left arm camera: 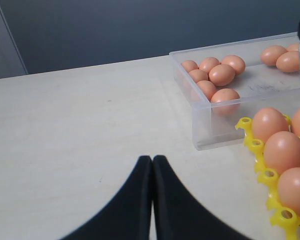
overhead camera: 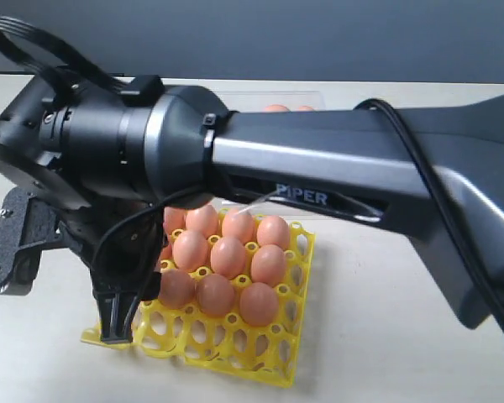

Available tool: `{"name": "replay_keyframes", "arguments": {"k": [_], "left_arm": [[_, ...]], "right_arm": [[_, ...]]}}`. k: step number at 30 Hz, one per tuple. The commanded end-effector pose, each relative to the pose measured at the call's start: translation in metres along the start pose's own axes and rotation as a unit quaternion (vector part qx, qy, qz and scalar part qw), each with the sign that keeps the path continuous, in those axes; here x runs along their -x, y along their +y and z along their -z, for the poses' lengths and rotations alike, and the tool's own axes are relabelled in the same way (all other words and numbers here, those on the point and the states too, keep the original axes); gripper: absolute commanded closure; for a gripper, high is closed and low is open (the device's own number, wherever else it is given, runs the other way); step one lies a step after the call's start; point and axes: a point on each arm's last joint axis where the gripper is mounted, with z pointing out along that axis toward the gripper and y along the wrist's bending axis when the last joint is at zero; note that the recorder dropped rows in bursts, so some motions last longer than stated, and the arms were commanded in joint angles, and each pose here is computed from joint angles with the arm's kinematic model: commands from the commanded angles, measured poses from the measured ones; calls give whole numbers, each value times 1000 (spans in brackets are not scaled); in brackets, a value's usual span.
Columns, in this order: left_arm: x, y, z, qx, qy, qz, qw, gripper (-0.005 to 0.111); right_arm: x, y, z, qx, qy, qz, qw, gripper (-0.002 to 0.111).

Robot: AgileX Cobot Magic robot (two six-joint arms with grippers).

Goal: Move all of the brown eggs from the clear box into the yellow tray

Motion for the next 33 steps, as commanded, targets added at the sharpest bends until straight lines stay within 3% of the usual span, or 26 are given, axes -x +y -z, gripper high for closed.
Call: {"name": "replay_keyframes", "arguments": {"k": [1,16,33], "left_arm": [[0,0,0,2,-5,1,1000,106],[0,0,0,2,-5,1,1000,106],[0,0,0,2,-5,1,1000,106]], "right_arm": [[6,12,7,-1,-8,13,1000,109],[7,33,-21,27,29,33,999,109],[9,35,-32,34,40,35,998,109]]}}
